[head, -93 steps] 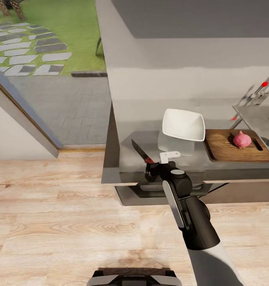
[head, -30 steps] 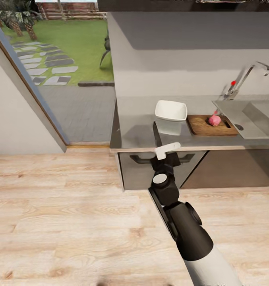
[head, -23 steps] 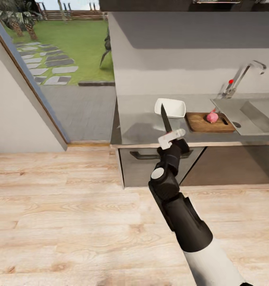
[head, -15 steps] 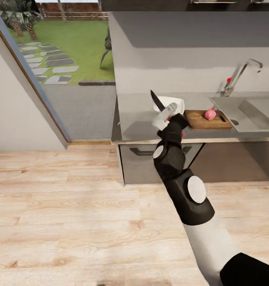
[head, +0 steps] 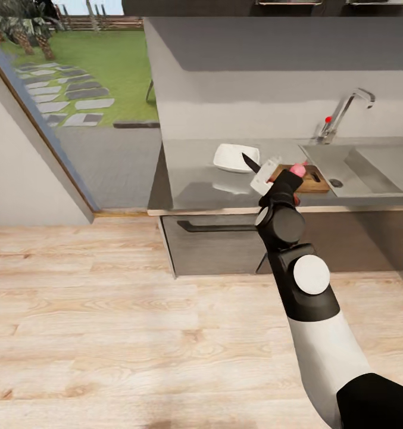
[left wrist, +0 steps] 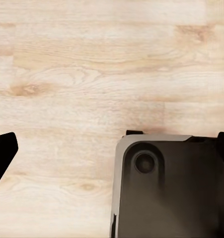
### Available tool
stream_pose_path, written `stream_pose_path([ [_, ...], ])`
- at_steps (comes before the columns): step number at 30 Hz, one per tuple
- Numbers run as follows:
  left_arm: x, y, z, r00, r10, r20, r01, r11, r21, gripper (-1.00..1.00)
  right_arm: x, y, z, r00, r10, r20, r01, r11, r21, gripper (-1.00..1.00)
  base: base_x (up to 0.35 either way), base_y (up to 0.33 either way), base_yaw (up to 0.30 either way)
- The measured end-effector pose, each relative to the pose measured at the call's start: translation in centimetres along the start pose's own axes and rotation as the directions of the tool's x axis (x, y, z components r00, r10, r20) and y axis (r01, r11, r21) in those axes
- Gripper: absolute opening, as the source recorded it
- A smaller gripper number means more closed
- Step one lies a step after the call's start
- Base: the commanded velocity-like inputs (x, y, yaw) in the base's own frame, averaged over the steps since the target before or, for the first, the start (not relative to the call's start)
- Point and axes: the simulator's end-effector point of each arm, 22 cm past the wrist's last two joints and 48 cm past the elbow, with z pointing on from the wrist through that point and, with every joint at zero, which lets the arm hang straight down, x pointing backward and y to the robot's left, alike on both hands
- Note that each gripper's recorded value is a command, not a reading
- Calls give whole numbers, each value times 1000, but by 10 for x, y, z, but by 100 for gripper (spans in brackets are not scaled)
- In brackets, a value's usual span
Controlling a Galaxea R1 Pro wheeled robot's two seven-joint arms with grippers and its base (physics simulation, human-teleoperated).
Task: In the kitchen, take the Vidalia onion out of the sink, dice it on the chopping board with the paring knife, put the diced onion into the bowl on the countertop, then place both the paring knife and the chopping board into the sink.
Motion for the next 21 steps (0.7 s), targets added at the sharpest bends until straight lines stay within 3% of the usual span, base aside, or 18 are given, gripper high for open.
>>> stream_pose_path([
  [11,0,0,0,1000,0,-1,0,1000,0,100,-1,1,-1,1000,-6,1,6,1000,-3,-100,203,-245,0],
  [21,0,-1,0,1000,-1,-1,1,1000,0,100,-5,3,-2,1000,-7,7,7,1000,-5,-100,30,-306,0],
])
